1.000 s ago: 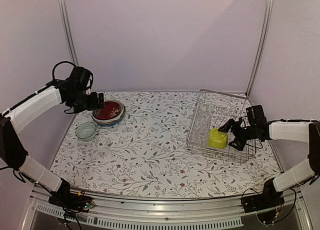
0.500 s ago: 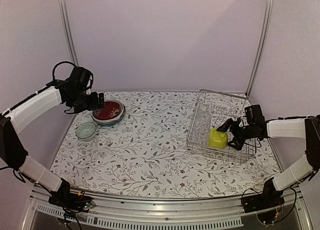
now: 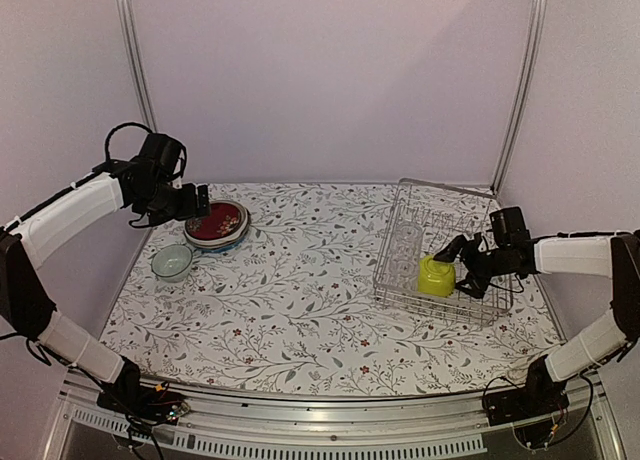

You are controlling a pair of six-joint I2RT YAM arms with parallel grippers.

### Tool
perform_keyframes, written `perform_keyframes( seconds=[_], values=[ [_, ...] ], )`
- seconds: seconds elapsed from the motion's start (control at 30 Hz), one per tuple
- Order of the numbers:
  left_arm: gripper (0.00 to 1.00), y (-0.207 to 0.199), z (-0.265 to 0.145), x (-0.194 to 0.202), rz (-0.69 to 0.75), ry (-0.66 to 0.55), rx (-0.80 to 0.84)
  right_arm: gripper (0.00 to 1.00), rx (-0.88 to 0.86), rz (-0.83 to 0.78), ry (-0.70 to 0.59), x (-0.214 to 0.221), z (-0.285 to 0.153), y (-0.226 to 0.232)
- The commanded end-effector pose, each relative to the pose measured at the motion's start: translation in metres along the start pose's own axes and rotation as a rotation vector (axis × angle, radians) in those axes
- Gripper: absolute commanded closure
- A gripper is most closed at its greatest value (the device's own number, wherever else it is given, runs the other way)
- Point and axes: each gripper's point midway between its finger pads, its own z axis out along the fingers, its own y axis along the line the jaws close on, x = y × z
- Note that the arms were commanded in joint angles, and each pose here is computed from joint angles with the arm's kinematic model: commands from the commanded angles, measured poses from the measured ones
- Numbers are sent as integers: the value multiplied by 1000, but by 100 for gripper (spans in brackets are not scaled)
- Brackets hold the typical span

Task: Unload the mixed dishes from the dish rack
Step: Grab the bowl from the dish rack.

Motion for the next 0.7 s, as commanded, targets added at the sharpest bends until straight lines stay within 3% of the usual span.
perform_keyframes(
  seconds=[0.0,0.27,0.67],
  values=[
    [1,-8,0,0,11,-9,29,1,-80,-75,-45,-4,-23,25],
    [0,-8,0,0,11,-9,31,6,-149,-131,-41,-3,-33,45],
    [0,-8,-1,-2,13,-15,29,37,-241,-124,22,2,-22,56]
  ],
)
